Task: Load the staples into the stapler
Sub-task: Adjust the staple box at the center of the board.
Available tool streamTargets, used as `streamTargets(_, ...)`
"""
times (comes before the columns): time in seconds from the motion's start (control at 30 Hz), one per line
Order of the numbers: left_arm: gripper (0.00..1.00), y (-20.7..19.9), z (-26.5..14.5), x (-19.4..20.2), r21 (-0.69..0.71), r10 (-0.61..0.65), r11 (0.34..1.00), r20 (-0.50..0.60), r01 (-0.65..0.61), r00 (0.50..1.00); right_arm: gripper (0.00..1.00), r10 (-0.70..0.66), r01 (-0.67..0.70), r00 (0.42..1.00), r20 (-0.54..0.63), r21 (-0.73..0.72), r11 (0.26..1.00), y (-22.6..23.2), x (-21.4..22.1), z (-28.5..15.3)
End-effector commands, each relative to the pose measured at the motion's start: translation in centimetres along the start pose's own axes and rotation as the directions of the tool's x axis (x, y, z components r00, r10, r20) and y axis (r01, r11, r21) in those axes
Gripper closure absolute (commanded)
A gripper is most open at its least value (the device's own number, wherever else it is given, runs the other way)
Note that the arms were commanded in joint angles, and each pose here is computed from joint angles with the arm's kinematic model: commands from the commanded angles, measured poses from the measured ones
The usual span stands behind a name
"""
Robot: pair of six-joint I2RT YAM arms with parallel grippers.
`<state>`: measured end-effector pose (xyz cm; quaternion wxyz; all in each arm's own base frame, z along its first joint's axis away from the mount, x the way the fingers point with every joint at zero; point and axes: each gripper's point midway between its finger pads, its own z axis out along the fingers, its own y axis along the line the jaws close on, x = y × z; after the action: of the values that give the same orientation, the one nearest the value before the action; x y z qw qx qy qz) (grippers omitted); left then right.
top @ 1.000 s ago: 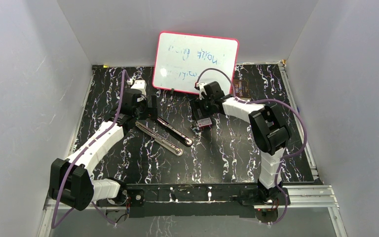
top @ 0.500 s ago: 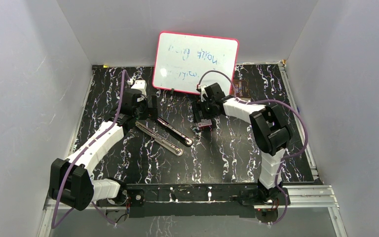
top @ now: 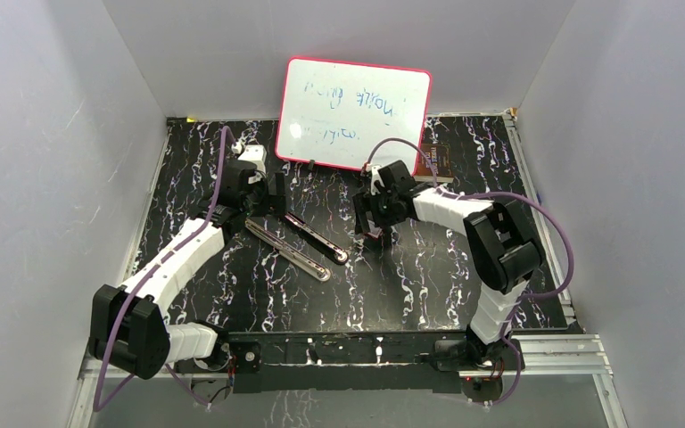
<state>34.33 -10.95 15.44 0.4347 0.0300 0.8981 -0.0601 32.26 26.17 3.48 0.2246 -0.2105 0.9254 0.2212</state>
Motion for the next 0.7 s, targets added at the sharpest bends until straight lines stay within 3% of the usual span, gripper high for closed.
streamTargets(0.0,0.02,-0.2,0.0,0.0,0.019,-0.009,1.0,-0.005,0.009,1.0,0.11,-0.026,0.026,1.0,-0.017,0.001,1.0,-0.1,1.5,-0.2)
streamTargets(0.27,0.02,-0.3,-0.1,-0.3,0.026,-0.034,0.999,0.012,0.034,0.999,0.16,-0.133,0.136,0.99,-0.041,0.085,0.987,-0.4,3.0,0.3)
streamTargets(0.67,0.02,-2.0,0.6,-2.4,0.093,-0.056,0.994,0.014,0.054,0.998,0.34,-0.251,0.273,0.959,-0.129,0.205,0.94,-1.0,4.9,0.7)
